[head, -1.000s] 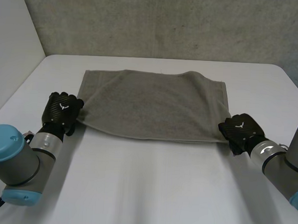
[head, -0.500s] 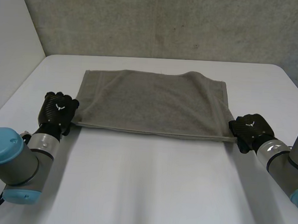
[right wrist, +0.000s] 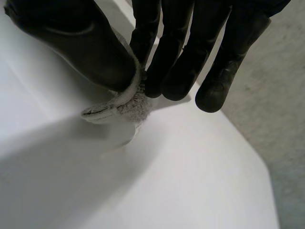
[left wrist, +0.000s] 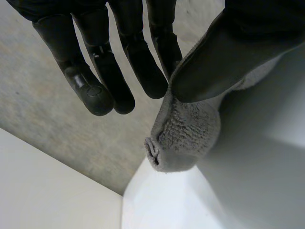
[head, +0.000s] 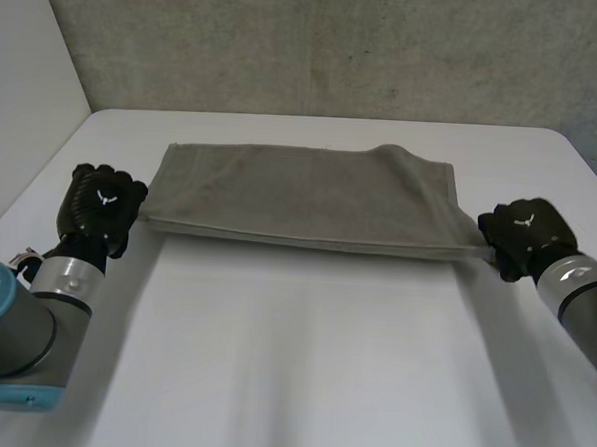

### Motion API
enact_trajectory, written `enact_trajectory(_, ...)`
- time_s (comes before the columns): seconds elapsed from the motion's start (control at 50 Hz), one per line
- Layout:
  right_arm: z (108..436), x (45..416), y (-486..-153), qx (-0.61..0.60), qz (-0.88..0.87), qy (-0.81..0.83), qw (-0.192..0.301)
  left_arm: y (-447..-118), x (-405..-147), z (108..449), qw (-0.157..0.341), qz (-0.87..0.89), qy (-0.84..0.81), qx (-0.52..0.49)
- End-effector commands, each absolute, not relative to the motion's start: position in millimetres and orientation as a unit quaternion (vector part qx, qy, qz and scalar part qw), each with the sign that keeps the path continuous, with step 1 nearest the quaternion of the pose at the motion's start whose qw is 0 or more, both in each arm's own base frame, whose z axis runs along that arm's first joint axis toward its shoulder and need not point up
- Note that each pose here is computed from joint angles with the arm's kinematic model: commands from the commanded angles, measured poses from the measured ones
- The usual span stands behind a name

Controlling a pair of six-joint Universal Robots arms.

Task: Fold the towel.

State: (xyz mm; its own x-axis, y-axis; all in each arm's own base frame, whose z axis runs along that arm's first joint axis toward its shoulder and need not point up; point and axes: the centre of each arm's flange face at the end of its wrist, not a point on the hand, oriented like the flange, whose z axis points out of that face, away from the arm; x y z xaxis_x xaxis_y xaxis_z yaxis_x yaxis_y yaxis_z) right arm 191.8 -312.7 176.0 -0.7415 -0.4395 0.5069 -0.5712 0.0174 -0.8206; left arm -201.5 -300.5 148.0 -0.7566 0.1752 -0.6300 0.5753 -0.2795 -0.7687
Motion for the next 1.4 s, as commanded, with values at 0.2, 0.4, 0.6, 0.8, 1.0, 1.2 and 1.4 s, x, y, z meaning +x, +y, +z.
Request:
enact_trajectory(0.2,243.4,170.4,-267.2,0.485,0.547,-0.669,0.130,-235.9,-190.8,207.7,0.190,-0.742,0.498,0.407)
enact_trajectory(0.4,268.6,157.8,-259.1,0.494,0.561,-0.653,0.125,-225.5,-180.5,221.6,0.151,-0.743,0.517,0.398)
enact_trajectory(0.6,228.8,160.1,-328.0,0.496,0.548,-0.662,0.125,-275.5,-194.0,175.9,0.080,-0.716,0.574,0.389)
enact_trajectory(0.8,179.1,213.4,-387.2,0.513,0.542,-0.646,0.163,-344.1,-214.4,131.9,0.080,-0.700,0.592,0.392)
enact_trajectory(1.0,150.8,245.8,-433.2,0.491,0.628,-0.569,0.203,-407.6,-236.8,114.5,0.107,-0.726,0.570,0.369)
enact_trajectory(1.2,134.4,251.0,-453.0,0.471,0.652,-0.549,0.228,-437.2,-255.7,105.1,0.111,-0.744,0.550,0.364)
enact_trajectory(1.4,121.7,244.1,-445.0,0.450,0.625,-0.588,0.245,-428.9,-258.6,123.1,0.149,-0.733,0.575,0.333)
